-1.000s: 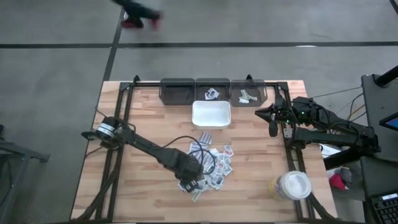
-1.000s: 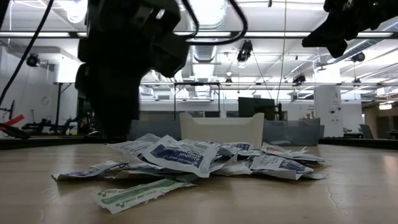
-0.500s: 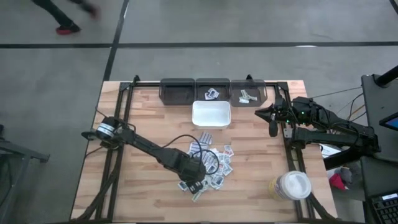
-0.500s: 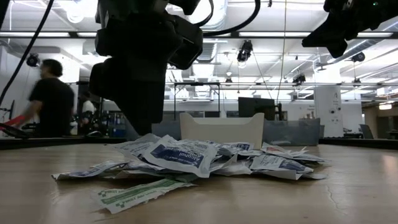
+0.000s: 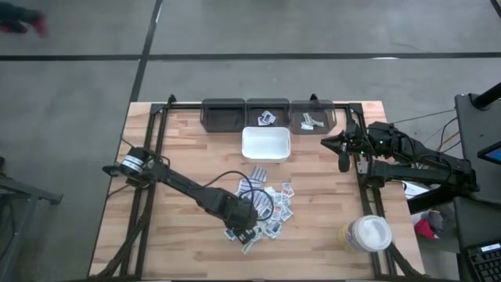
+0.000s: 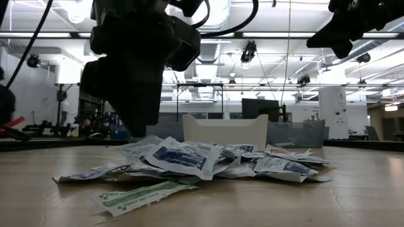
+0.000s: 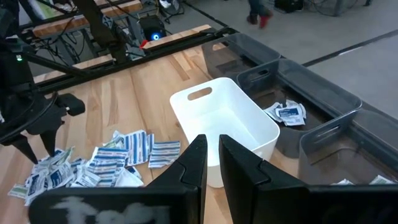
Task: Pick & Place First Aid Supplies
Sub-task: Put the blue alcohol pad into the middle gray bin
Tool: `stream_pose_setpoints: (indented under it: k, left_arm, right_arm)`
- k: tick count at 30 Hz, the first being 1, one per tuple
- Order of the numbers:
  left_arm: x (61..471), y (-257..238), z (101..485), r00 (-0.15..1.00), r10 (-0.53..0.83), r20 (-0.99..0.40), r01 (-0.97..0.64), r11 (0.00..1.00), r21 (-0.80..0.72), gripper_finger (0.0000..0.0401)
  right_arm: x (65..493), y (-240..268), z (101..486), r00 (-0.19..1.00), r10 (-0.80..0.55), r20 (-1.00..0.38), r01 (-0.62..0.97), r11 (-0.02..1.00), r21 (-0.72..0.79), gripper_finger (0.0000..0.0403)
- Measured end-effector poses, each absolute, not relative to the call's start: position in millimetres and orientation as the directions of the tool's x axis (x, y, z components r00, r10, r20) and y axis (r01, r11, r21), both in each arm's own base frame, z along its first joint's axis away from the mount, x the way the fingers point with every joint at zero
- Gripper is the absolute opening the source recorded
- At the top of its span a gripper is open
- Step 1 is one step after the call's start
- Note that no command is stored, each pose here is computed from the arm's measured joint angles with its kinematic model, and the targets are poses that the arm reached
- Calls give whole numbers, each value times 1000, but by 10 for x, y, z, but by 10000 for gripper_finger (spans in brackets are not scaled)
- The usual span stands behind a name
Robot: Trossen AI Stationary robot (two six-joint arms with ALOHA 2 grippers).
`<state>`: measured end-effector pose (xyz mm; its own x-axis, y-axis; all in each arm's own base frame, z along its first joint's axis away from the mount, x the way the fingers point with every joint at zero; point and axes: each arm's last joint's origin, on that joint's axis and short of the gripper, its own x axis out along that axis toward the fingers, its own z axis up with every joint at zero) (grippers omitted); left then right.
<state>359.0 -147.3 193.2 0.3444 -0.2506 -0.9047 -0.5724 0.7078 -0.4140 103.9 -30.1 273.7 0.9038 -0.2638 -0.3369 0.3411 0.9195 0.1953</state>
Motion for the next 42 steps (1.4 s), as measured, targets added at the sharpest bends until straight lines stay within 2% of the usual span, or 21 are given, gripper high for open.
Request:
stream_pose_setpoints:
  k: [14,25,29,37,42]
  left_arm:
    - [3600,-1469,1839,360,-235,-903,-554,725,-409,119]
    - [3612,-1484,1764,398,-283,-873,-558,680,-475,116]
    - [3613,-1484,1766,399,-284,-872,-562,675,-478,90]
    - [3619,-1468,1766,400,-282,-872,-561,677,-477,8]
    - [3620,-1465,1768,401,-282,-872,-561,676,-477,2]
  right_arm:
    - [1039,-302,2737,904,-264,-337,341,920,195,38]
    - [1038,-301,2737,904,-263,-337,341,920,195,38]
    - [1038,-301,2737,904,-263,-337,341,920,196,38]
    - [1038,-301,2737,904,-263,-336,341,920,196,38]
    - [1038,-301,2734,904,-264,-337,341,919,195,38]
